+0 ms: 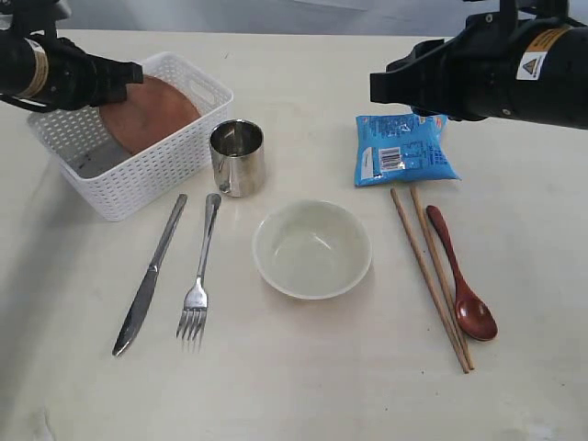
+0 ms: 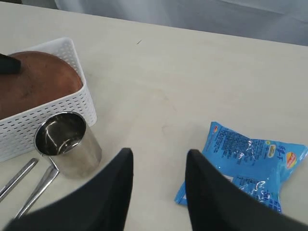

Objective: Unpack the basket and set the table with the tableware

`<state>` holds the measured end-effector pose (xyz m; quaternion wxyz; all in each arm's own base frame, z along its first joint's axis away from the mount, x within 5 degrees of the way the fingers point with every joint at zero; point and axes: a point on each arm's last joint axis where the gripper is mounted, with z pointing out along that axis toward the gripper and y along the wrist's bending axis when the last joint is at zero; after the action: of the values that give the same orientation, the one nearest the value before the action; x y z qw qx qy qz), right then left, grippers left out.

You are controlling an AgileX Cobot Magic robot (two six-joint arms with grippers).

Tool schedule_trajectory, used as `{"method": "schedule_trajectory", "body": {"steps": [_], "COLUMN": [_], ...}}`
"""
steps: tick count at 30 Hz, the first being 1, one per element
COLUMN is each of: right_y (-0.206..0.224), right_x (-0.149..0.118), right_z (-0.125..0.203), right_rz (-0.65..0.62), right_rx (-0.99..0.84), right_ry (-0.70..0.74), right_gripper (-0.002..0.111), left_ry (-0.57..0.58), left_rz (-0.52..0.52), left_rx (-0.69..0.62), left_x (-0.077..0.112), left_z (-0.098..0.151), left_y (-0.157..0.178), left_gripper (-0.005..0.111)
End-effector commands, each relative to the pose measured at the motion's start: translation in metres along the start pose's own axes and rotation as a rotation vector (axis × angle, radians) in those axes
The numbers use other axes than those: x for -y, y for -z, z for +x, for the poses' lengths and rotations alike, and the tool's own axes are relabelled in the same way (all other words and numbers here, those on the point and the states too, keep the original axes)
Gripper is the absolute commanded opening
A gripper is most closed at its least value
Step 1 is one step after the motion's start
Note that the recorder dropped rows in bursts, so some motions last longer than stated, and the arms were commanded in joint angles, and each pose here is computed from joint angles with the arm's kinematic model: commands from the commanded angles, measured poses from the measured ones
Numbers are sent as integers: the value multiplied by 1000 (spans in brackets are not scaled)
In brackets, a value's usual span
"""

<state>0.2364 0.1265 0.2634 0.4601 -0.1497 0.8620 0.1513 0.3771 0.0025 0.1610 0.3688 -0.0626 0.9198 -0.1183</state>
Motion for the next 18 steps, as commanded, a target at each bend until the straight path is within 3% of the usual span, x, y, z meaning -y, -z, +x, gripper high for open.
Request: {"method": "schedule_trajectory", "body": {"steps": [1,9,14,18], "right_y": [1,1,1,1], "right_x": [-1,-1,-1,-1], "right_z": [-2,-2,-1,-1], "right_rz": [-4,-4,-3,-3], "right_rx": [16,16,11,11], "right_ry": [1,1,1,1], "right_gripper": [36,36,36,36], "left_ry": [-32,-73,-58,-17], "left_rz": [1,72,110,251], "left_rx": [50,219,300,305], "left_x": [3,24,36,50], "left_z": [-16,-58,-72,-73], "left_y": [7,55,88,102], "left_gripper": [0,0,0,0]}}
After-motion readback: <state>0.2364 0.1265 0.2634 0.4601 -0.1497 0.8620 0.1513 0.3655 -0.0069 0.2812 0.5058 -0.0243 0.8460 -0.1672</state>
